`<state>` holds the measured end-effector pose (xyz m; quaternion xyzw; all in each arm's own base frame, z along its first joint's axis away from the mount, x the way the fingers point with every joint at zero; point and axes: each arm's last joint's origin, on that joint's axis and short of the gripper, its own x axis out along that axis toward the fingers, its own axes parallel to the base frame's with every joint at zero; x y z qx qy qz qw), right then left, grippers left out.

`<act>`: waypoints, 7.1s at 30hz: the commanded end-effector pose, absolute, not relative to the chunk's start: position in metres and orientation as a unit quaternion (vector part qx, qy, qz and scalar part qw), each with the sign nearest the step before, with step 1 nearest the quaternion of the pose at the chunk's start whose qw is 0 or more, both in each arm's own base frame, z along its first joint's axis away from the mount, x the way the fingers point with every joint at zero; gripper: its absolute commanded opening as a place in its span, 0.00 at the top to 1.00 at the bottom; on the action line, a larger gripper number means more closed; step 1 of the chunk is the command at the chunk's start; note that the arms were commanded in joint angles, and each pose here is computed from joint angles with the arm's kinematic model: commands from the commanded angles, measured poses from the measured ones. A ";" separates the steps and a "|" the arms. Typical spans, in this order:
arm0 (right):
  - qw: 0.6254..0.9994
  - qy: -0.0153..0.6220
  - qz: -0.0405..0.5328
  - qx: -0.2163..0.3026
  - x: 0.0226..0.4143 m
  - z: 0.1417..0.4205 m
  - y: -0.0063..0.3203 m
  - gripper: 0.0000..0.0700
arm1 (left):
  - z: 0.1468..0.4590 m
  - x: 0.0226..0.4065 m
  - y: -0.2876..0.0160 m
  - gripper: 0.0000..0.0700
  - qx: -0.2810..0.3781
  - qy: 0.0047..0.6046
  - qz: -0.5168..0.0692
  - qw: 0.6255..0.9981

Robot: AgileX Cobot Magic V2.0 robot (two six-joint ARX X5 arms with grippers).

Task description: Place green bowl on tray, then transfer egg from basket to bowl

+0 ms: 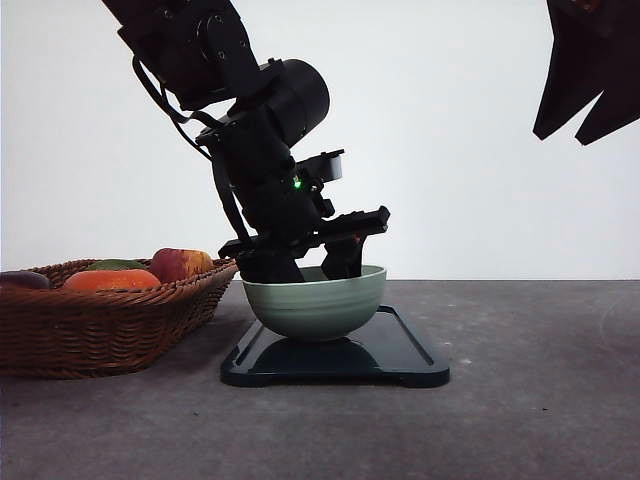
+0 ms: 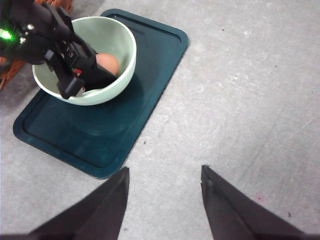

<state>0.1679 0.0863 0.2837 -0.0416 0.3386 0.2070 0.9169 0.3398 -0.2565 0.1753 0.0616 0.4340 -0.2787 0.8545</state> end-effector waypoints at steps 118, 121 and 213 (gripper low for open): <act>0.901 0.340 0.269 -0.016 0.167 0.286 0.092 0.98 | 0.155 0.096 -0.002 1.00 -0.037 0.060 -0.031 0.997; 0.901 0.340 0.269 -0.016 0.167 0.286 0.092 0.98 | 0.155 0.096 -0.002 1.00 -0.037 0.060 -0.031 0.997; 0.997 0.040 0.066 -0.028 0.096 0.159 0.008 0.98 | 0.156 0.096 -0.002 1.00 -0.037 0.060 -0.031 0.997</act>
